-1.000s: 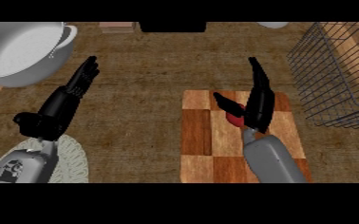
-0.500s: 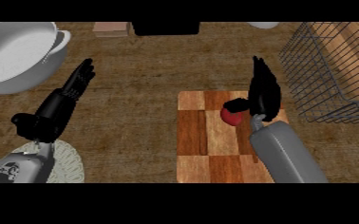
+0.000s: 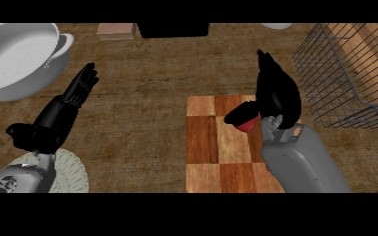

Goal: Pick the tomato from the cutting board and place it in the basket

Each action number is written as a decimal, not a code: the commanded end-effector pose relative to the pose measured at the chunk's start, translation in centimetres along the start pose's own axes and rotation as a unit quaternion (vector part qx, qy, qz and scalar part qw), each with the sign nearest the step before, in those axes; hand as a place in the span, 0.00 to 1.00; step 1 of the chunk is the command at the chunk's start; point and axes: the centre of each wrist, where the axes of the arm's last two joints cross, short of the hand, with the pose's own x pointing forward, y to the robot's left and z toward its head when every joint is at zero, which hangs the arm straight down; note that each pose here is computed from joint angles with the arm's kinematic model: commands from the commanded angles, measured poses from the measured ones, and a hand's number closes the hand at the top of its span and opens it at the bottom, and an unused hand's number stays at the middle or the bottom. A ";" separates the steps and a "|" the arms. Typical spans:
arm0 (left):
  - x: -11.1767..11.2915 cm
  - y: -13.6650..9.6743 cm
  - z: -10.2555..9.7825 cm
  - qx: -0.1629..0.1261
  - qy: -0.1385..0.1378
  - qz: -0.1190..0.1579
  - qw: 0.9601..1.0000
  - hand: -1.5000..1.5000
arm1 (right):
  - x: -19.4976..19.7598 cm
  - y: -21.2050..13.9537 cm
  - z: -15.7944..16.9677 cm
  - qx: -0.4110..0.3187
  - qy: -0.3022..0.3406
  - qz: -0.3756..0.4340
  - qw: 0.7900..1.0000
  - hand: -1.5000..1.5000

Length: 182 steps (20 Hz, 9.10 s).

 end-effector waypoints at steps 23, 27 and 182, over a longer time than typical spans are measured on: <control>-0.1 -1.2 -0.9 -0.013 -0.015 -0.010 1.000 0.50 | -7.1 2.9 3.7 -0.050 0.070 -0.009 0.996 0.00; 1.5 -1.6 -1.2 -0.016 -0.022 0.002 1.000 0.50 | -7.0 4.6 2.0 -0.057 0.080 -0.007 0.995 0.00; 0.3 -1.2 -1.5 -0.025 -0.030 -0.011 0.999 0.50 | -26.3 -22.2 -17.4 -0.261 -0.218 -0.254 0.905 0.00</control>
